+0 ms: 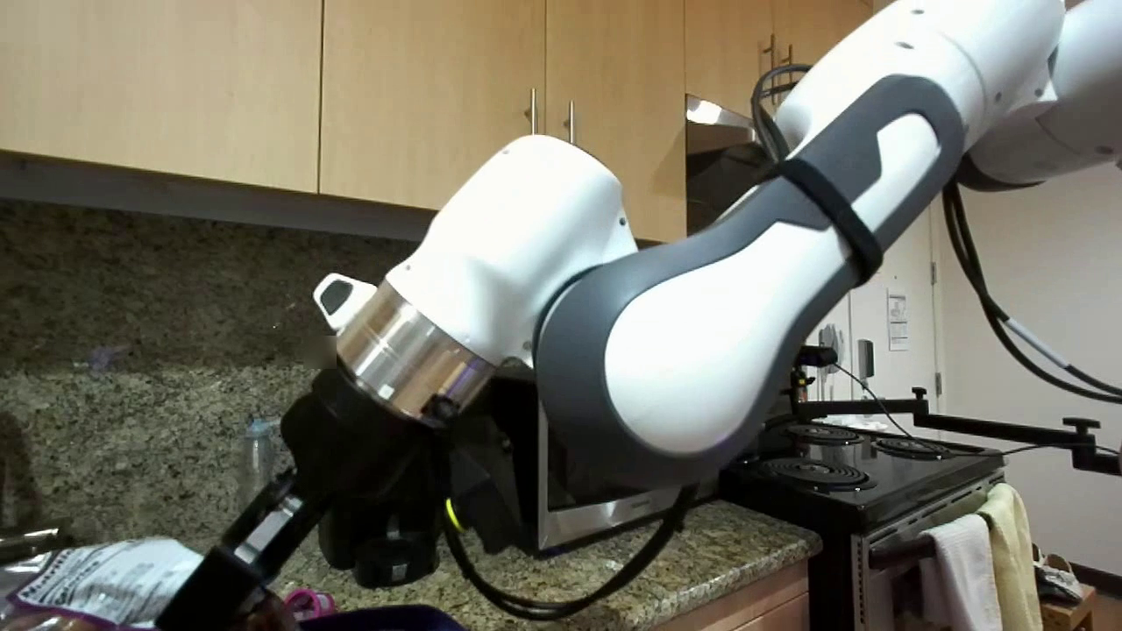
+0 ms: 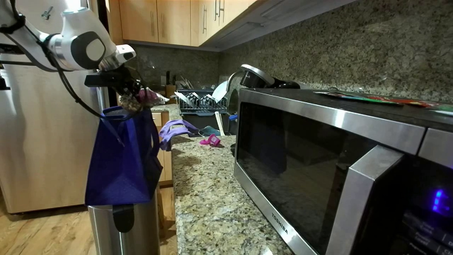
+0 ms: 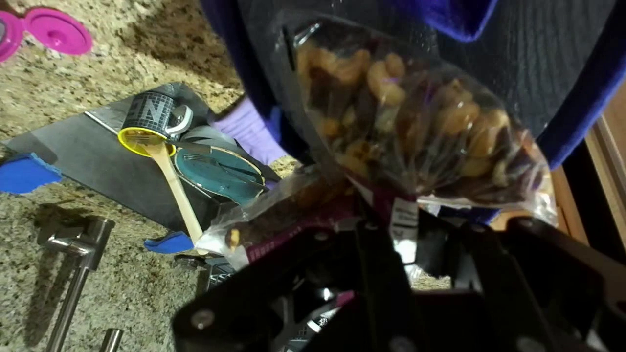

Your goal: Put the packet on the counter in the bag

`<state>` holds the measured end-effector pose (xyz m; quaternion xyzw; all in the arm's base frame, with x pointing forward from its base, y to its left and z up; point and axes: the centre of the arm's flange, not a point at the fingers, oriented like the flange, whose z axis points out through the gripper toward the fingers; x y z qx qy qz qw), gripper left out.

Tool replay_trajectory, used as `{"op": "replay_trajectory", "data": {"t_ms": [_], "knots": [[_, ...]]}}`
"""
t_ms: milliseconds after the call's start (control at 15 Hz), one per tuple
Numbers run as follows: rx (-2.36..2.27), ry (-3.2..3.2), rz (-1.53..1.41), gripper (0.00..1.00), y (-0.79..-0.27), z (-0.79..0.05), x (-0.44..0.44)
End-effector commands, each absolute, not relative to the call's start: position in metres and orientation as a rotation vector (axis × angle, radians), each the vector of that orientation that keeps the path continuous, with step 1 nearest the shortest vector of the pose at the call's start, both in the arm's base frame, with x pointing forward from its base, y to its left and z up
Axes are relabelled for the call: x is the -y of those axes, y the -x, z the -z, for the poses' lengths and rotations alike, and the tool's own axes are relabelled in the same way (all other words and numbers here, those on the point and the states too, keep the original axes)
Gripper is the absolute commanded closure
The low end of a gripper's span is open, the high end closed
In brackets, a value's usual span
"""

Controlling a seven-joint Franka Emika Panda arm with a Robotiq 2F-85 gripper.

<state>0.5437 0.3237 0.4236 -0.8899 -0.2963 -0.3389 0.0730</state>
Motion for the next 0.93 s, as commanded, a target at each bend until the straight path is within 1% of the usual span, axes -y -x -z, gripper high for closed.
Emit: {"op": "replay_trajectory", "data": {"t_ms": [0,333,600,667,733,867], "knots": [[0.904,2.628,1.081,0.93,-0.528,-0.419,-0.320],[0.909,2.545,1.124,0.93,-0.510,-0.406,-0.336],[0.894,2.509,1.077,0.93,-0.496,-0.387,-0.346],[0.873,2.518,1.075,0.68,-0.495,-0.384,-0.344],[0.866,2.519,1.073,0.67,-0.494,-0.382,-0.343],[0.865,2.527,1.097,0.55,-0.496,-0.384,-0.339]]}}
